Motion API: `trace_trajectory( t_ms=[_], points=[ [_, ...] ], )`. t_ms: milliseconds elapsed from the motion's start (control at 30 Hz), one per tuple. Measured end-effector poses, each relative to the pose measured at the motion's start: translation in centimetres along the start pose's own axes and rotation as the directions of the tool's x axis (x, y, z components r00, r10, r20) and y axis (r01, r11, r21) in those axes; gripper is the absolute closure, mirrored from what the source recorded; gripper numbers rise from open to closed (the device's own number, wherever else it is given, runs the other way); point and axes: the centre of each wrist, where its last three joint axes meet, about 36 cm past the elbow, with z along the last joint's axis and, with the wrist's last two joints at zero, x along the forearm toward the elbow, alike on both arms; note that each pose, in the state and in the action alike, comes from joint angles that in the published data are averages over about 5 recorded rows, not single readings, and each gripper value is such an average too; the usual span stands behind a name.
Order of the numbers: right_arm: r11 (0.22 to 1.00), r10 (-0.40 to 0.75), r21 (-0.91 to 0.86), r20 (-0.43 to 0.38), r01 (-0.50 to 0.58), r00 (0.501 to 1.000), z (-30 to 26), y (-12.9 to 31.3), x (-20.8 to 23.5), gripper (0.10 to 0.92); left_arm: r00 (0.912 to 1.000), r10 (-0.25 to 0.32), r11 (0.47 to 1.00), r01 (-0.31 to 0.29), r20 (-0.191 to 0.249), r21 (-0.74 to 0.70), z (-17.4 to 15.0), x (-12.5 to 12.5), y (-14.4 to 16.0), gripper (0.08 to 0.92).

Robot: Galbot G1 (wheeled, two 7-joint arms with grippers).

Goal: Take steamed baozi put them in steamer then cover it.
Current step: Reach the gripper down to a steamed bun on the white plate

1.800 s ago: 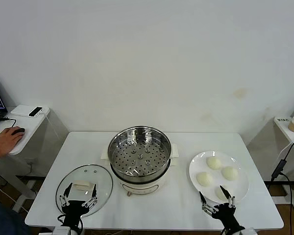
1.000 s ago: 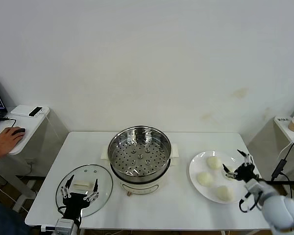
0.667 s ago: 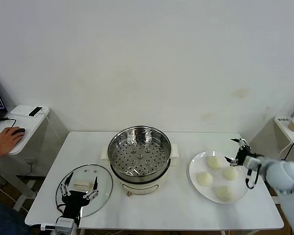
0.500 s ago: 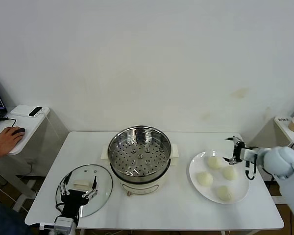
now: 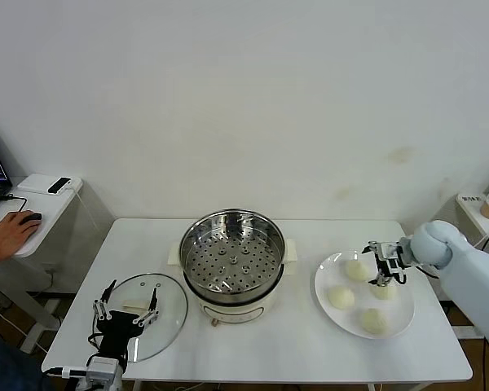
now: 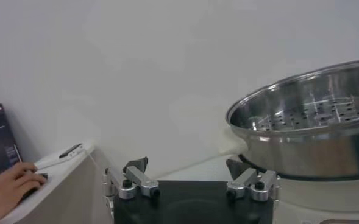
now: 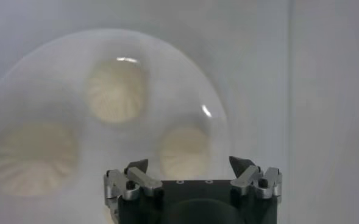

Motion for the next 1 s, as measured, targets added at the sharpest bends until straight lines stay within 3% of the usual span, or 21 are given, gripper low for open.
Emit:
trace_trajectory(
  t_ms=[567,1000],
  points=[
    [0.998,-0.059,-0.008,-0.064,0.059,0.996,-1.6,-2.1,-4.2,0.208,0.9999,-0.01,1.0,0.01,0.01,-0.016,-0.3,0.1,0.4,0.177],
    [0.997,-0.072,-0.015,-0.085,0.071,0.994,-1.9,-2.7,-5.0,0.41,0.9999,-0.012,1.0,0.012,0.01,-0.017,-0.2,0.0,0.4,0.177]
  ],
)
